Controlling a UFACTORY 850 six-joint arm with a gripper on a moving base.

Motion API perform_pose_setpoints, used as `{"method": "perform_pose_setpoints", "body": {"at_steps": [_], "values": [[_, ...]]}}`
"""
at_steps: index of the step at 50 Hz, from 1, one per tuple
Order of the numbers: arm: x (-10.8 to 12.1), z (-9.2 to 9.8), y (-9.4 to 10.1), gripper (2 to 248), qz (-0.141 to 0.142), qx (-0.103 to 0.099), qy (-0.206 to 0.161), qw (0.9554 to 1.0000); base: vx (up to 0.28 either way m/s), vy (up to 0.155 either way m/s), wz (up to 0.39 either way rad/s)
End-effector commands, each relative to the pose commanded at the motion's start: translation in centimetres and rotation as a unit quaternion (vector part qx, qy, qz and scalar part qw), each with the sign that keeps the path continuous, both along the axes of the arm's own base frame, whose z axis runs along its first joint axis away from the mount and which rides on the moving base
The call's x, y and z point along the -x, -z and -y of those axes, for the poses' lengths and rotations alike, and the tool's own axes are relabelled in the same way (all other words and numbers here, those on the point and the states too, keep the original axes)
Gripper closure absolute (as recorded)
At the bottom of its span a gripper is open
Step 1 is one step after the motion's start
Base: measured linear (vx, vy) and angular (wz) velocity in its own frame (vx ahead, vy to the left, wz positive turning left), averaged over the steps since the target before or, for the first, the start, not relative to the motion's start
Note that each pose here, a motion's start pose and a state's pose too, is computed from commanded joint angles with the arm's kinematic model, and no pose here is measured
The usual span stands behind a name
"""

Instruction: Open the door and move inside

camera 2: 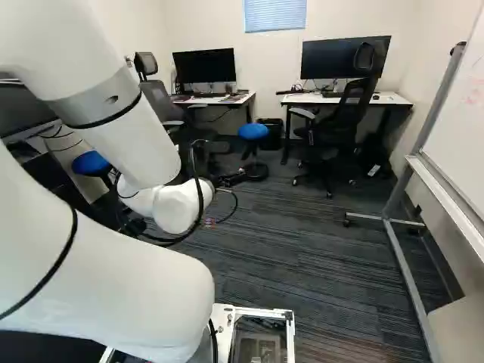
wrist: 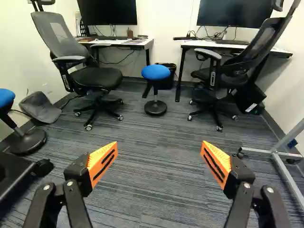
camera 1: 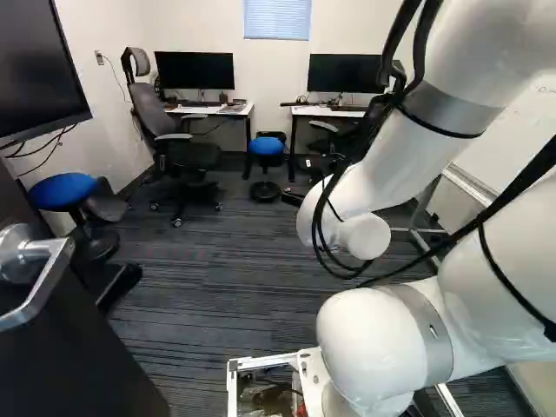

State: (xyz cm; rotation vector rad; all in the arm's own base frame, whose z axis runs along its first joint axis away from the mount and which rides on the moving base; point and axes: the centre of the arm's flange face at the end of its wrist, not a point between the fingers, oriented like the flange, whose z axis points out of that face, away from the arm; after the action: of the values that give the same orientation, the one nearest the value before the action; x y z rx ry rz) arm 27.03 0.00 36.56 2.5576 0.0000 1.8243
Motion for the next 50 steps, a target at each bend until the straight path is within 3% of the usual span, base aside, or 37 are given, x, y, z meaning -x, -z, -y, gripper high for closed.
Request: {"method": "perform_pose_setpoints", "body": {"at_steps": [50], "values": [[0.0, 0.0, 0.0, 3, 0.0, 0.0, 0.0, 1.0, 0.207, 0.007, 0.003]]}}
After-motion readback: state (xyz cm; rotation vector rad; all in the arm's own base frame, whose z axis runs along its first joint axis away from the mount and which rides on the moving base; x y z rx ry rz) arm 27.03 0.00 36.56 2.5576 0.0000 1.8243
